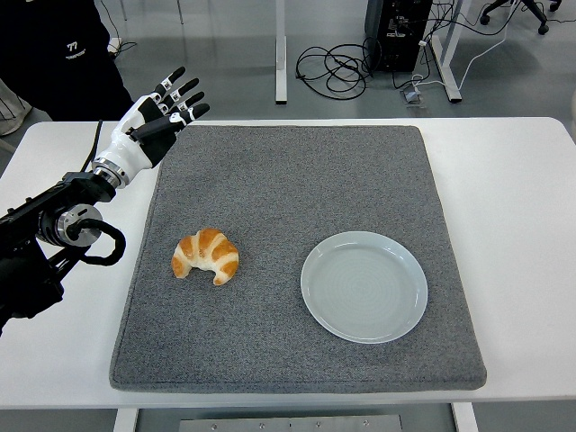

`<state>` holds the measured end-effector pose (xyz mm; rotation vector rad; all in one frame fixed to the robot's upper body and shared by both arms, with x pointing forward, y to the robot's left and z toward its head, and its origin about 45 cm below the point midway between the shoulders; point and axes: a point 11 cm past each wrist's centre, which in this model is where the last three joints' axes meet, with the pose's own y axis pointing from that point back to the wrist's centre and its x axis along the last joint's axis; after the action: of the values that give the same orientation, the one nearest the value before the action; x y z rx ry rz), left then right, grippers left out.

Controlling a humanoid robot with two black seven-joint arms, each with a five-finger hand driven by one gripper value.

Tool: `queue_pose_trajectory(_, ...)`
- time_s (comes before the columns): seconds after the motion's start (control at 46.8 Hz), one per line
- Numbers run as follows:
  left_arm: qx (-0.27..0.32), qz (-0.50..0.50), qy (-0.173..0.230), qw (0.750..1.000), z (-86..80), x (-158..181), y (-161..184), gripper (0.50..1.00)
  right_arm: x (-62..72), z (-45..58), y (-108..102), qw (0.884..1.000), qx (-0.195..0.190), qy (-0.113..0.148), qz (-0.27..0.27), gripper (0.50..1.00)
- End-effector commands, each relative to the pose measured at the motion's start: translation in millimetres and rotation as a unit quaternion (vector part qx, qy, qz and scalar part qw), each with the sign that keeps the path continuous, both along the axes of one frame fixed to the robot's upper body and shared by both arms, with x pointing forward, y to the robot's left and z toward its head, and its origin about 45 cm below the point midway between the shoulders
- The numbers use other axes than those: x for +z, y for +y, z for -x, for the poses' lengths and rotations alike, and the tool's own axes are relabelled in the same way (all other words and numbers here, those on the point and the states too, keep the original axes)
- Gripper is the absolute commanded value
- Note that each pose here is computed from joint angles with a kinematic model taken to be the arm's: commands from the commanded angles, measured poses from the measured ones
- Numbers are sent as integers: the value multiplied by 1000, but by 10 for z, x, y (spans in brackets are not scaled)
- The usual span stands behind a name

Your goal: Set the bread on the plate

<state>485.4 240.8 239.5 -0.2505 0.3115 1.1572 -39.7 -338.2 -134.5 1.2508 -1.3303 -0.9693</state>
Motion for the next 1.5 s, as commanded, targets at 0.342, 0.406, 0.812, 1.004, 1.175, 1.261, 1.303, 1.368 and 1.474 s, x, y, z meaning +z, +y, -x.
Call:
queue_pose_trajectory(0.342,-3,-8,3,1000,10,-27,2,961,0,0,1,1000,0,0,0,1000)
queue_pose_trajectory(0.406,-3,-10,3,1000,12,-25,10,961,0,0,1,1000,0,0,0,1000)
queue_pose_trajectory(0.812,-9,-29,-9,1000,7,115,121,954,0,0,1,1000,0,0,0,1000)
queue_pose_trajectory(1.004,-38,-89,-20,995,168,288,218,934,0,0,1,1000,0,0,0,1000)
queue_pose_trajectory(1.175,-70,-149,-38,986,272,543,251,925,-1,0,6,1000,0,0,-1,1000)
queue_pose_trajectory(1.261,-91,-195,-51,975,308,659,226,924,0,8,6,1000,-1,0,-1,1000)
queue_pose_trajectory(1.303,-105,-217,-57,969,343,704,202,924,0,8,6,1000,-1,1,-1,1000)
queue_pose_trajectory(1.368,-125,-248,-68,958,406,792,180,925,0,8,6,1000,-1,1,-1,1000)
queue_pose_trajectory(1.474,-163,-291,-90,939,534,907,91,925,0,17,6,1000,-1,1,-1,1000)
